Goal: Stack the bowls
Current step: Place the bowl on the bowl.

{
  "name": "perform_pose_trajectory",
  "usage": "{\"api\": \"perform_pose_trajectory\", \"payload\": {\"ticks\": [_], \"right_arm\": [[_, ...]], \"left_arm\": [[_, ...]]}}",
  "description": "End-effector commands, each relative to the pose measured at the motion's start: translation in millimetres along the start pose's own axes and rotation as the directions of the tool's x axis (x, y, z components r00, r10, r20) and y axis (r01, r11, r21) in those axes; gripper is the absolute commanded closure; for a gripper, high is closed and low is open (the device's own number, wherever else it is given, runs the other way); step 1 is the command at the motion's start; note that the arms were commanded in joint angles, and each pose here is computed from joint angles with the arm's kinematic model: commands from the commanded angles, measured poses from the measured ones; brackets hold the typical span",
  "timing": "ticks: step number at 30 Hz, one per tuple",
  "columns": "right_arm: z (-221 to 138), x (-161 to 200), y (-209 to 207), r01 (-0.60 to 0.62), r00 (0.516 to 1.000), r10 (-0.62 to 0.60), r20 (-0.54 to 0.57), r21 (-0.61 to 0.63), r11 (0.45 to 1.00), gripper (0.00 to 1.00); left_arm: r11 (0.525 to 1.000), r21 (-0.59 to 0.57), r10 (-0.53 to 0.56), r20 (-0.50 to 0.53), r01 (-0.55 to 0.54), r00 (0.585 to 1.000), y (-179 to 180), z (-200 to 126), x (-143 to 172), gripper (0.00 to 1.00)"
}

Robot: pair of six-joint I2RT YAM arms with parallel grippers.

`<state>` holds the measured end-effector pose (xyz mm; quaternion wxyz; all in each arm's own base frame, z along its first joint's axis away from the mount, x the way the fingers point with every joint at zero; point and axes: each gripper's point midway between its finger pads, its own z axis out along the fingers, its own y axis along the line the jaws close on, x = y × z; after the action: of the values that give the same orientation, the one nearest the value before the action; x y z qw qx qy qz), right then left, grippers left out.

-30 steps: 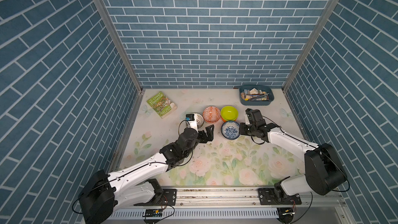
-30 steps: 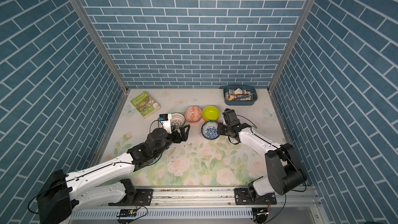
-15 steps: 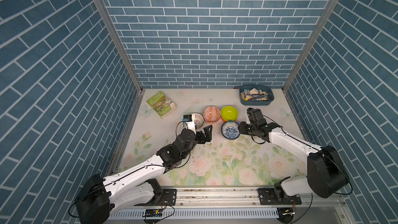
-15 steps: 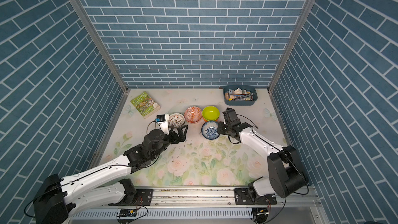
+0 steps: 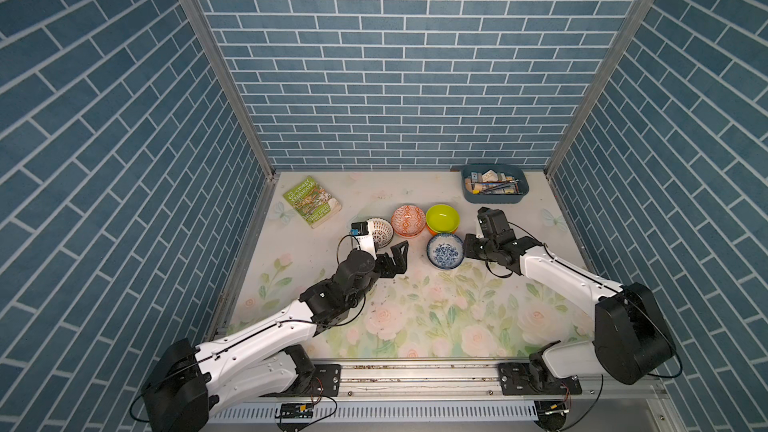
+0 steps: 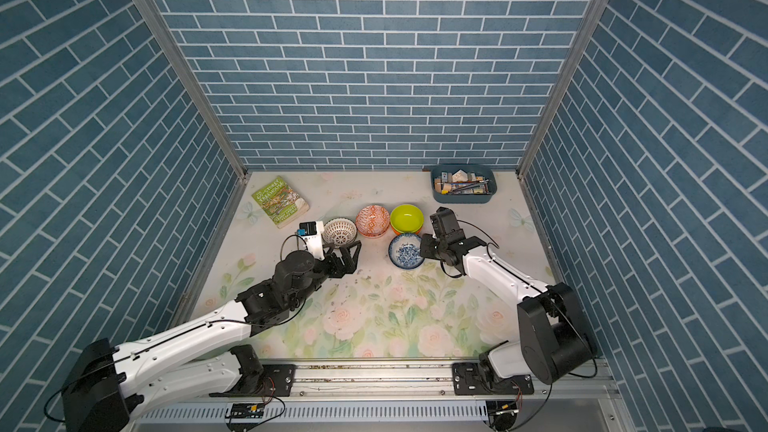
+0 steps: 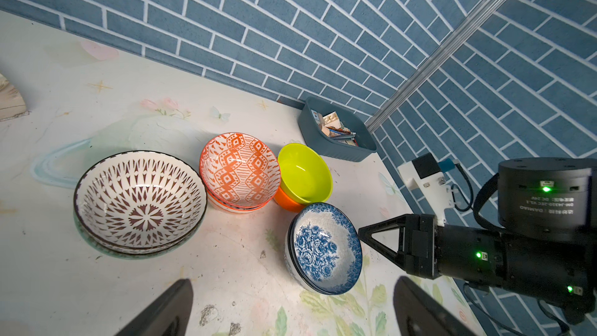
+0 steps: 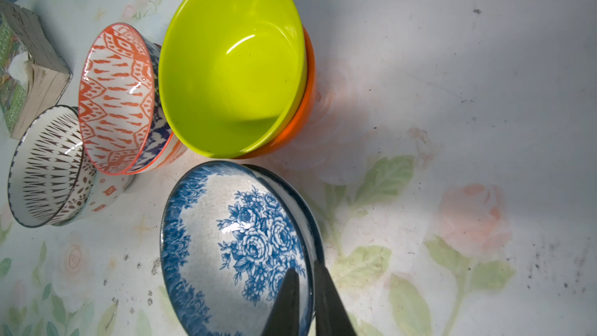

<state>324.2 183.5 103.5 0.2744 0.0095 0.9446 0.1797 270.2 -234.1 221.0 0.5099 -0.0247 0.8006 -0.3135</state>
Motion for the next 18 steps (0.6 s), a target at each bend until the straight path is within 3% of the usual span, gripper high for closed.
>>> {"api": "perform_pose_trajectory", "payload": {"ticks": [1,12,18], "right_arm": [[6,7,-1,-0.009,1.0,0.009,-0.022,0.002,1.0,0.9],[9,14,-5,-0.013,0.999,0.013,-0.038,0.009,1.0,1.0],[12,21,-6,-0.016,0.998,0.016,-0.056,0.006,1.0,1.0]], "left_arm": [[1.0,-0.017,0.0,-0.006,0.0,1.0,7,-1,4,0.0],[1.0,-0.019,0.001,-0.006,-0.001,1.0,7,-1,4,0.0],[1.0,-0.02,-0.006,-0.007,0.006,1.0,9,-3,6,0.0]]}}
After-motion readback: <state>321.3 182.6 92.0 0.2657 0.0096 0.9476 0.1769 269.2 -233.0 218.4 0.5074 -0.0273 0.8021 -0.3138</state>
